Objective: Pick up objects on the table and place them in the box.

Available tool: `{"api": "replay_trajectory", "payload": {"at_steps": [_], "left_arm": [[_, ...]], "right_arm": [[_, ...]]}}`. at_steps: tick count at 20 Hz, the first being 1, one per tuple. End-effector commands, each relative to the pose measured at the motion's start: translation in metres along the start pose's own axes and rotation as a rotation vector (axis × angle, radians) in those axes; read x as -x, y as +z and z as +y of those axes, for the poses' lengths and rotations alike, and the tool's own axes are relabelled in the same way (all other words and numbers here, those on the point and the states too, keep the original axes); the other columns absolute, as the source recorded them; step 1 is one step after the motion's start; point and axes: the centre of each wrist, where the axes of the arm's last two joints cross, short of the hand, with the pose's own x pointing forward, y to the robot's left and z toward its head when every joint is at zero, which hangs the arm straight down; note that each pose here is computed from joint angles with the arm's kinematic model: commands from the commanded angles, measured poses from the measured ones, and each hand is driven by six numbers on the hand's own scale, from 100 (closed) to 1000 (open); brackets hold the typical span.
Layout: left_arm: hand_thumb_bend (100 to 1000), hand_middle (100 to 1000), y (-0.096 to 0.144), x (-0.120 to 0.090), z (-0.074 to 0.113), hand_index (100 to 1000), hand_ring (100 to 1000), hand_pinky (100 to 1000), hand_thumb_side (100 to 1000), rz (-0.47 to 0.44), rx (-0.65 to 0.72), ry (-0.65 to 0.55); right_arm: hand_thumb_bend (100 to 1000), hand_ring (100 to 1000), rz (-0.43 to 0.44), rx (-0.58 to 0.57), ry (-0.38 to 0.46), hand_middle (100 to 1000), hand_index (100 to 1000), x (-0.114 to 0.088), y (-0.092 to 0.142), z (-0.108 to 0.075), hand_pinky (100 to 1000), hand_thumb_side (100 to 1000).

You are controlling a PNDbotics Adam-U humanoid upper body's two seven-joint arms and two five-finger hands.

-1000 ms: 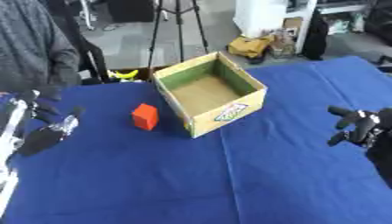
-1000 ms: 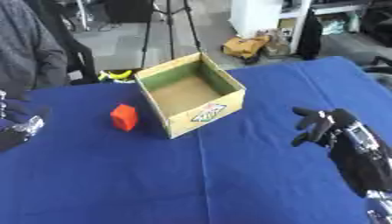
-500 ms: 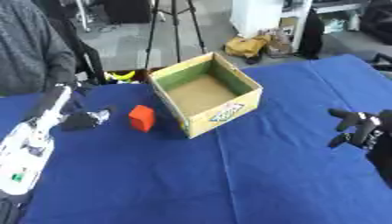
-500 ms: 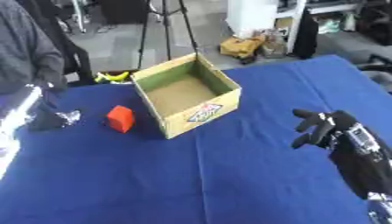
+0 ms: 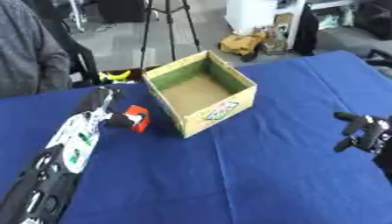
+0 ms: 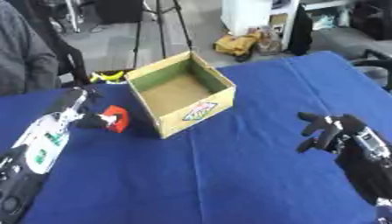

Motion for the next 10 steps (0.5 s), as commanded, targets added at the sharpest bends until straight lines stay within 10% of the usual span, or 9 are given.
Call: {"api": "replay_trajectory", "payload": {"at_steps": [1,10], "left_arm": [[539,627,-0.005,0.002,0.010,784,582,615,410,0.036,-0.058,-0.022],[506,610,-0.008,0.016,0.002,771,566,606,415,0.115,-0.083,-0.005]], "right_arm": [[100,930,-0.023,-0.028,0.028,563,460,-0.009,-0.005,-0.003,555,862],[100,930,-0.029,-0.035,0.035,563,459,-0.010,-0.006,-0.002,555,863]]}}
